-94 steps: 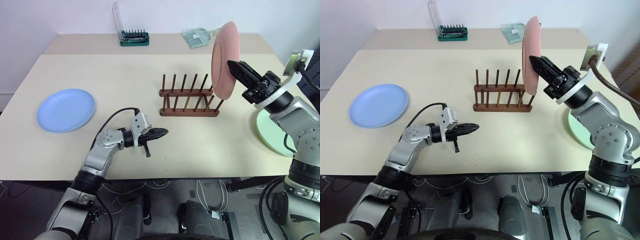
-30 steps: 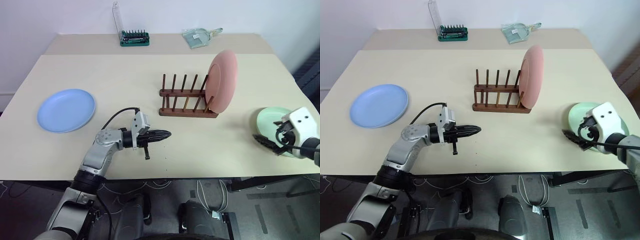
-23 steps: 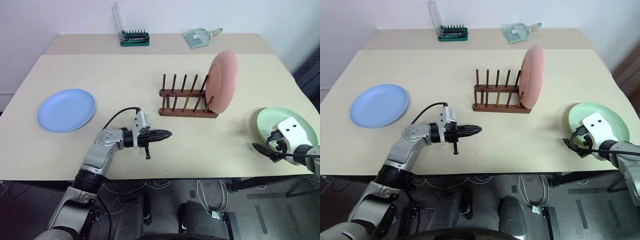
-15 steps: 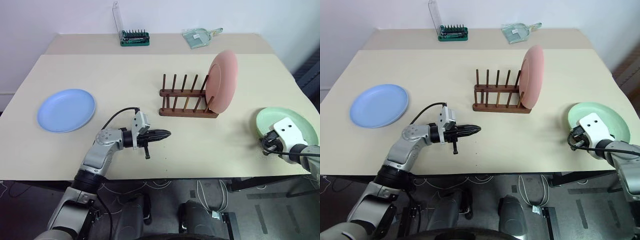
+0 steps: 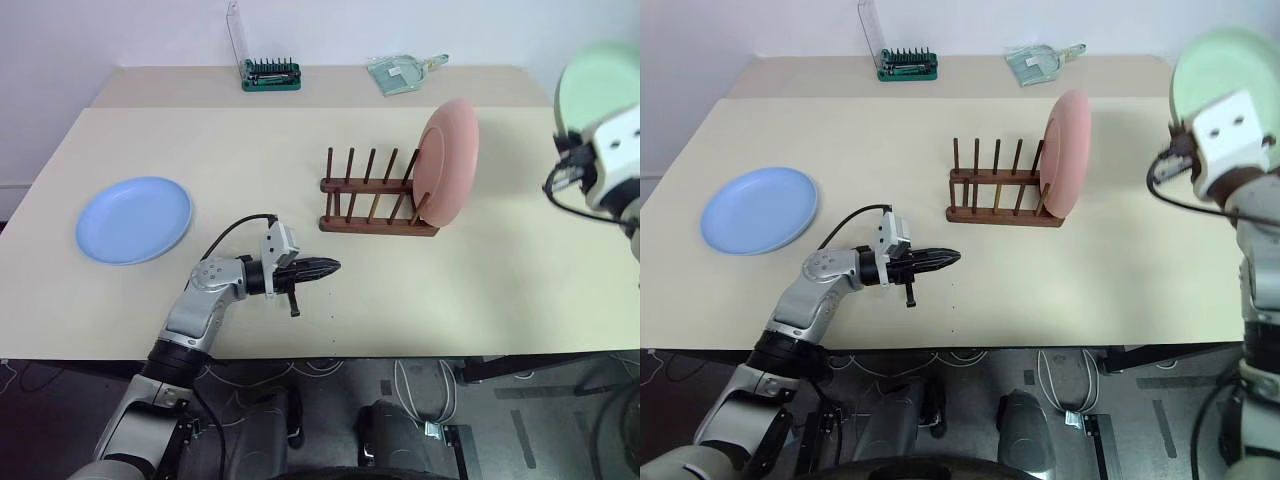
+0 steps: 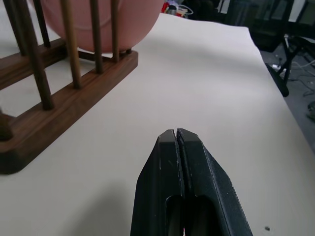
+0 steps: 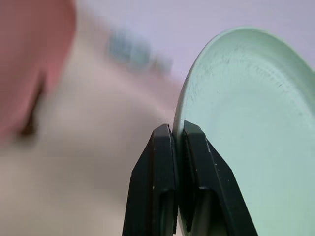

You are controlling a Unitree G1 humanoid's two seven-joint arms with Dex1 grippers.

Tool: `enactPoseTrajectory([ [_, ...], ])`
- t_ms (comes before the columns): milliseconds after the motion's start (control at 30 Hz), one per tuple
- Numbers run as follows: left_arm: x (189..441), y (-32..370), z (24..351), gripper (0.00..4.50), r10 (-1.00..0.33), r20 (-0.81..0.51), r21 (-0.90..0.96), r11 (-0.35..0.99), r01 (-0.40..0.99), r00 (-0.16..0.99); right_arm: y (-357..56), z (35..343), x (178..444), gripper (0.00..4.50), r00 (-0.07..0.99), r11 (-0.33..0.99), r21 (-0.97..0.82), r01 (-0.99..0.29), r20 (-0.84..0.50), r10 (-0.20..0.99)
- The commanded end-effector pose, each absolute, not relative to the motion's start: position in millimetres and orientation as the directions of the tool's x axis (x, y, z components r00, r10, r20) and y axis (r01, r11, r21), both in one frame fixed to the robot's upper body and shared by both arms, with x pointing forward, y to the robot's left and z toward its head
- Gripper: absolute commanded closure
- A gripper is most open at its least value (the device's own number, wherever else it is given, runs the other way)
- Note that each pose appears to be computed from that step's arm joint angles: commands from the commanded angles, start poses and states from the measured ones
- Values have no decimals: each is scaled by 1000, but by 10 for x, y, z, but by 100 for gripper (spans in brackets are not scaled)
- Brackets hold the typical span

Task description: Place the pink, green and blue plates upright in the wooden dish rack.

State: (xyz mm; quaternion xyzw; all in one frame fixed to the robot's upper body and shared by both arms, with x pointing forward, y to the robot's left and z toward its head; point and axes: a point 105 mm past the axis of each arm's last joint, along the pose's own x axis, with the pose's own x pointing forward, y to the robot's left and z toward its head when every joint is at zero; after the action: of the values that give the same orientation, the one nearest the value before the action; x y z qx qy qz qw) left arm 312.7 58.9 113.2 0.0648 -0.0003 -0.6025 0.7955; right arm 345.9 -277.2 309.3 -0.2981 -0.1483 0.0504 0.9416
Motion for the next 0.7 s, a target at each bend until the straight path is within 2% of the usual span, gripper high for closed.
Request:
enactPoseTrajectory([
  [33, 3117, 558, 1222, 450, -963, -54, 142, 254, 957, 264, -2377, 3662, 3205, 445, 825, 820, -571, -42, 444, 351],
  [167, 3110, 560, 1224, 450, -962, -49, 143, 259, 955, 268, -1742, 3672, 2981, 445, 655, 774, -459, -436, 429, 623],
  [267, 3116, 578, 1240, 450, -960, -39, 140, 270, 952, 278, -1413, 3640, 2729, 445, 461, 625, -299, -721, 467, 755],
  [300, 3117, 582, 1243, 450, -959, -37, 139, 273, 952, 281, -1351, 3627, 2672, 445, 420, 580, -270, -768, 471, 775],
  [433, 3112, 598, 1237, 450, -958, -40, 138, 275, 951, 283, -1258, 3626, 2634, 445, 373, 506, -152, -849, 506, 777],
  [467, 3110, 600, 1236, 450, -958, -40, 138, 277, 951, 285, -1240, 3578, 2696, 445, 380, 483, -71, -873, 524, 763],
  [533, 3108, 599, 1233, 450, -957, -40, 139, 281, 950, 288, -1222, 3446, 2867, 445, 439, 475, 72, -877, 521, 732],
  [700, 3110, 615, 1237, 450, -954, -39, 139, 288, 948, 296, -1263, 3221, 3107, 445, 542, 525, 182, -832, 472, 695],
])
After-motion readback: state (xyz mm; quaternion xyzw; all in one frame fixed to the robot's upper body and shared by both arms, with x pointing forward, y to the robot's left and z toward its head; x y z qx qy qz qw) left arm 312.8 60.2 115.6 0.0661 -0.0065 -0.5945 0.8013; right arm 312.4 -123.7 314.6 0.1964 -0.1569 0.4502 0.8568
